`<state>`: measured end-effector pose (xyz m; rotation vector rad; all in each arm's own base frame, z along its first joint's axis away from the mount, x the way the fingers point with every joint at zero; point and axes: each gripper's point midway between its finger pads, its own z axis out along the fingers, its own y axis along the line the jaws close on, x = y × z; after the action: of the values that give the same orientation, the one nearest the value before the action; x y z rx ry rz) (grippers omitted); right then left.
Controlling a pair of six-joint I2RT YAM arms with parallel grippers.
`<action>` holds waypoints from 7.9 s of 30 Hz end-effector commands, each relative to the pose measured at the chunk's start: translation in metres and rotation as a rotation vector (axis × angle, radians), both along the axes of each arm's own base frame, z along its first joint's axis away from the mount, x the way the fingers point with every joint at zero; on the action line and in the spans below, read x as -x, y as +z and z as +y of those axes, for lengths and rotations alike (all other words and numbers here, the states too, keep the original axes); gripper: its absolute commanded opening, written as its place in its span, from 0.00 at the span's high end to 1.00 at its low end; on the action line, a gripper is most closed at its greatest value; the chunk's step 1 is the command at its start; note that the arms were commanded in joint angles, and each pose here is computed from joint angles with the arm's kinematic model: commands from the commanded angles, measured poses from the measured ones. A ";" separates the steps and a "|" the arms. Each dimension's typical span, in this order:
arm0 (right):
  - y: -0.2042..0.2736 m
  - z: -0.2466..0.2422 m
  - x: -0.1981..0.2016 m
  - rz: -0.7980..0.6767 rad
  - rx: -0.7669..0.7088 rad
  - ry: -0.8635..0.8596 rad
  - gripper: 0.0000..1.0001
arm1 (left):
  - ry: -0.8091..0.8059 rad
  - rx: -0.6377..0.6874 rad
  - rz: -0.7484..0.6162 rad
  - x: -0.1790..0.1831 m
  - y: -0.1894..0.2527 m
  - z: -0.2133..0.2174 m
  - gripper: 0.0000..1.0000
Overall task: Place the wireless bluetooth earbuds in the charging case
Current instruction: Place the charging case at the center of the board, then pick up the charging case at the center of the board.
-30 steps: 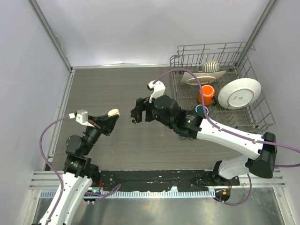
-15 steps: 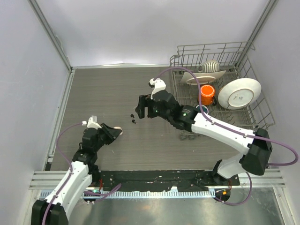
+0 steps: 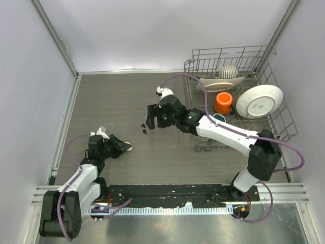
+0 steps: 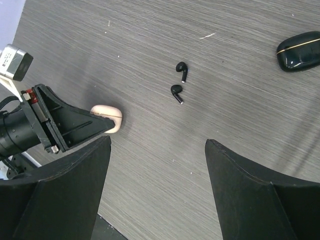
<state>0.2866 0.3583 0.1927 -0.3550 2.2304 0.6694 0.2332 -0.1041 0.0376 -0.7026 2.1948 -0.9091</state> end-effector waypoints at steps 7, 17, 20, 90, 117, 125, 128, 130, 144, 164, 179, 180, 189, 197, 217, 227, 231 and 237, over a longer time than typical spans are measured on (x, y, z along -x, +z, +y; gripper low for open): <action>-0.019 -0.003 -0.057 0.058 0.049 -0.078 0.18 | -0.087 -0.026 -0.003 -0.013 0.004 -0.002 0.55; -0.052 -0.027 -0.113 0.064 0.193 -0.222 0.15 | -0.029 -0.075 0.011 -0.010 0.009 0.015 0.46; -0.069 -0.034 -0.129 0.103 0.216 -0.284 0.14 | 0.002 -0.110 -0.009 -0.011 0.024 0.022 0.44; -0.176 -0.095 -0.170 0.262 0.130 -1.203 0.45 | 0.070 -0.214 -0.234 -0.010 0.124 0.039 0.28; -0.181 -0.065 -0.045 0.384 0.168 -1.047 0.57 | 0.075 -0.184 -0.269 -0.005 0.131 0.036 0.28; -0.179 -0.058 -0.054 0.360 0.218 -0.983 0.42 | 0.075 -0.184 -0.273 -0.002 0.133 0.036 0.28; -0.177 -0.057 -0.057 0.353 0.220 -0.977 0.39 | 0.082 -0.185 -0.281 -0.002 0.134 0.037 0.28; -0.177 -0.056 -0.060 0.355 0.222 -0.972 0.38 | 0.080 -0.184 -0.278 -0.001 0.134 0.036 0.28; -0.178 -0.060 -0.070 0.379 0.219 -0.940 0.39 | 0.023 -0.179 -0.403 -0.001 0.153 0.028 0.27; -0.197 -0.049 -0.060 0.470 0.189 -0.910 0.42 | 0.169 -0.108 -0.590 0.005 0.182 0.038 0.00; -0.202 -0.044 -0.055 0.516 0.162 -0.911 0.47 | 0.181 -0.104 -0.511 0.003 0.175 0.040 0.00; -0.202 -0.043 -0.055 0.521 0.158 -0.912 0.48 | 0.182 -0.105 -0.508 0.003 0.174 0.040 0.00; -0.199 -0.039 -0.052 0.542 0.144 -0.898 0.38 | 0.208 -0.116 -0.504 0.003 0.171 0.045 0.00; -0.201 -0.039 -0.049 0.546 0.145 -0.905 0.38 | 0.207 -0.117 -0.478 0.002 0.165 0.044 0.00; -0.195 -0.040 -0.047 0.507 0.165 -0.972 0.38 | 0.209 -0.132 -0.430 -0.001 0.158 0.046 0.00; -0.200 -0.044 -0.046 0.492 0.210 -0.987 0.38 | 0.204 -0.151 -0.410 -0.001 0.154 0.048 0.00; -0.204 -0.040 -0.046 0.519 0.189 -0.993 0.38 | 0.197 -0.156 -0.395 -0.001 0.153 0.047 0.00; -0.203 -0.039 -0.055 0.571 0.127 -1.031 0.38 | 0.198 -0.165 -0.388 -0.002 0.153 0.048 0.00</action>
<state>0.3548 0.3243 0.0248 0.8935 2.4734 0.1065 0.2322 -0.0590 0.1706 -0.6260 1.8398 -0.7049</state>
